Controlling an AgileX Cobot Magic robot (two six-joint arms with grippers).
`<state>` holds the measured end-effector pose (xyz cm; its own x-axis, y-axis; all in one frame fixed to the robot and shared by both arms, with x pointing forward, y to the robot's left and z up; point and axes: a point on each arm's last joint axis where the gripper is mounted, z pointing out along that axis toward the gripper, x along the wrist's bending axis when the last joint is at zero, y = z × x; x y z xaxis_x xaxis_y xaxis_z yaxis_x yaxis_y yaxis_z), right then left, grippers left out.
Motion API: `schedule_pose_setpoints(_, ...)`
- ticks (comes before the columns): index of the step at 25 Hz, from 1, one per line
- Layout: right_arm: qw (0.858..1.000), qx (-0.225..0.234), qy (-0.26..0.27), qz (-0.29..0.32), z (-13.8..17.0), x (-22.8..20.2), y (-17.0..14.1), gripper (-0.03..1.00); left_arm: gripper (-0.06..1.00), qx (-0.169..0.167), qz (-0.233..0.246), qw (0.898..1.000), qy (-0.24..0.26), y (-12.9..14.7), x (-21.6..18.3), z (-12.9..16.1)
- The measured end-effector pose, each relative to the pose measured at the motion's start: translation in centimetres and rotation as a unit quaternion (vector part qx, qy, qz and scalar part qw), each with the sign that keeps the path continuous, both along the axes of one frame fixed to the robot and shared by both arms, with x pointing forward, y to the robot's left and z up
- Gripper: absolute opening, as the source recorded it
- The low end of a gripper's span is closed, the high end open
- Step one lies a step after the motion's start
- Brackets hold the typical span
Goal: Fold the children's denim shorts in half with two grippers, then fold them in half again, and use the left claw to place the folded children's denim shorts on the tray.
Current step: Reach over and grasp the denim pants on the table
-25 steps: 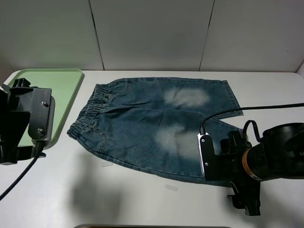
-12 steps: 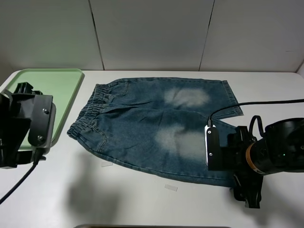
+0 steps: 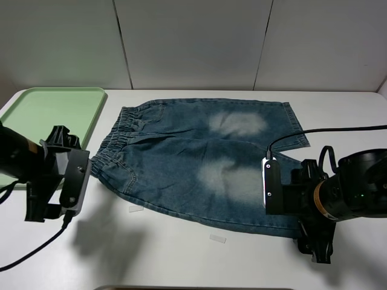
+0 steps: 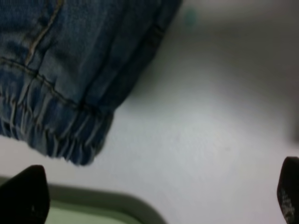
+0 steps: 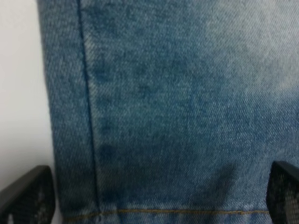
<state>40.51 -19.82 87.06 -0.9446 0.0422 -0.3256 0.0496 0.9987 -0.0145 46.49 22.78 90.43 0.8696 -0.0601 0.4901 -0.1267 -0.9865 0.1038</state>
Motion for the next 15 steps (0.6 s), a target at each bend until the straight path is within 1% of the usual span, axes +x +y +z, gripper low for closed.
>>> schedule_pose_setpoints(6, 1.0, 0.003, 0.0, 0.002, 0.0, 0.0, 0.1, 0.69, 0.95, -0.012, -0.003, 1.0, -0.02, -0.5, 1.3, -2.6)
schedule_pose_setpoints(10, 1.0, 0.0, 0.006, 0.004, -0.3, 0.0, 0.1, 0.66, 0.93, -0.03, -0.004, 0.998, -0.061, -0.9, 2.2, -3.0)
schedule_pose_setpoints(15, 1.0, -0.005, 0.012, 0.007, -0.7, 0.1, 0.2, 0.63, 0.91, -0.041, -0.004, 0.995, -0.086, -1.1, 2.7, -3.4)
